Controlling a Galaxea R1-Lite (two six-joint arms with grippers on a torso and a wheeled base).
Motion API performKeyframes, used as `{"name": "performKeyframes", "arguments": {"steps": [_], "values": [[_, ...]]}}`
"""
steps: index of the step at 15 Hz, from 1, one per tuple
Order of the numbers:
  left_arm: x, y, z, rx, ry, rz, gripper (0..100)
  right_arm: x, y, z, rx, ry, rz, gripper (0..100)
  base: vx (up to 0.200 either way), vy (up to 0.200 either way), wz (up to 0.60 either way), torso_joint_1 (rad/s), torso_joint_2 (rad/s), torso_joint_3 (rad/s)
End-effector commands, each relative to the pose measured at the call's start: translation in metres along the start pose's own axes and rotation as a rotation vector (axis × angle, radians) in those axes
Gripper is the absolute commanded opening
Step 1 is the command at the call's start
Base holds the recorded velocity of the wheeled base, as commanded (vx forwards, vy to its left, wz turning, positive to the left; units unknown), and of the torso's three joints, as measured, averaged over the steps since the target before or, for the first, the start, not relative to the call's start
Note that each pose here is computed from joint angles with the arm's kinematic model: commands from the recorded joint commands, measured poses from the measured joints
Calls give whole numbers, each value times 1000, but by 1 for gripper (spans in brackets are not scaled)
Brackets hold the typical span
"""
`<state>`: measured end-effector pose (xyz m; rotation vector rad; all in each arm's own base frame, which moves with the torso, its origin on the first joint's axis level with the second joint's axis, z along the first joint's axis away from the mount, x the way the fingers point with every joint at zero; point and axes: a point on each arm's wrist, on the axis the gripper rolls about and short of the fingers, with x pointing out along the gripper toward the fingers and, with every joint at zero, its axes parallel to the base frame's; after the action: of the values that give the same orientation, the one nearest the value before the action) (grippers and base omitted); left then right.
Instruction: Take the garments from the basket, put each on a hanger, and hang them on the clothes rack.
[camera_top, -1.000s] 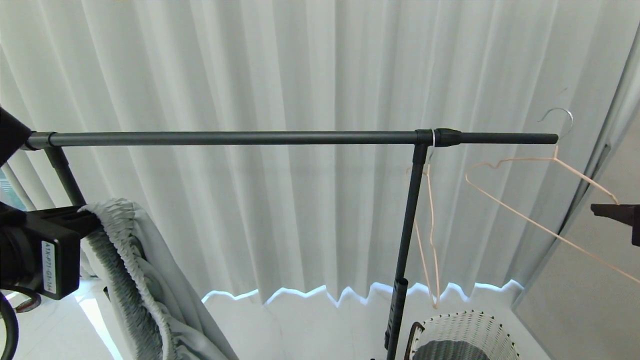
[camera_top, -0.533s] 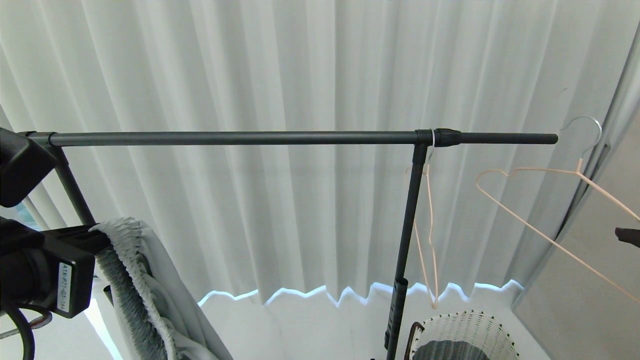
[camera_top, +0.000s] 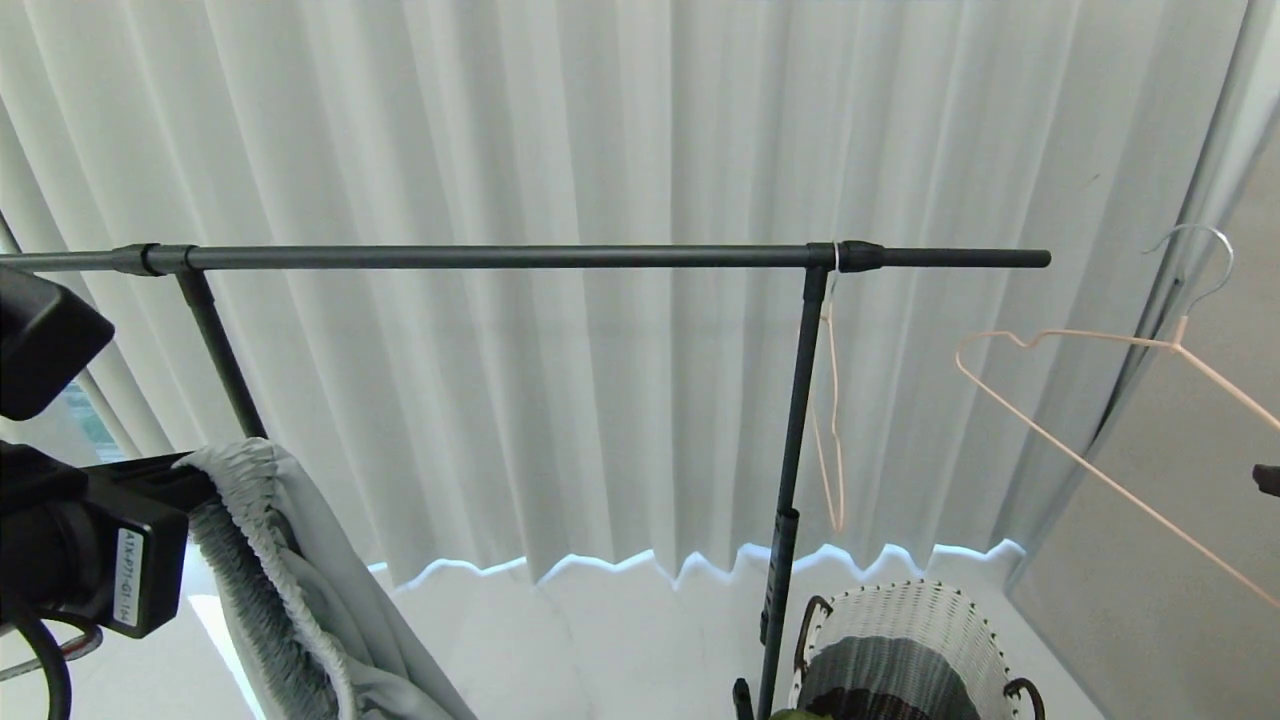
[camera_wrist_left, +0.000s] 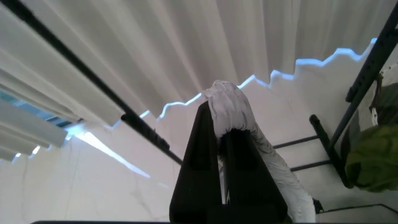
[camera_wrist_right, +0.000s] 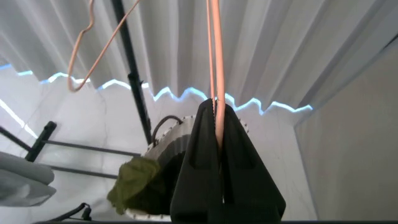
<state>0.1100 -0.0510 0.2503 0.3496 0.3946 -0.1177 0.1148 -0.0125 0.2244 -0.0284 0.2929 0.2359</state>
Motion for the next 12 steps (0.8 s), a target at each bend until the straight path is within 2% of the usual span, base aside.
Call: {"name": "performKeyframes", "arguments": {"steps": [1,6,7,9,12], "values": [[1,1,0,-4,8,10,0,0,0,-1,0,2,0,0,-200,0,0,2,7,2],[4,0,-4,0,16,10,0,0,0,-2,0,0,5,0,0,0,0,0,0,0],[5,-1,-3,-3,7,11,0,-3,3,1,-1,-20,19,0,0,0,0,0,0,0],[8,-2,-3,-5,0,15,0,-11,15,6,47,-63,98,0,0,0,0,0,0,0],[12,-3,-1,0,11,14,0,-17,28,10,49,-91,197,0,0,200,0,-1,-4,-1]]}}
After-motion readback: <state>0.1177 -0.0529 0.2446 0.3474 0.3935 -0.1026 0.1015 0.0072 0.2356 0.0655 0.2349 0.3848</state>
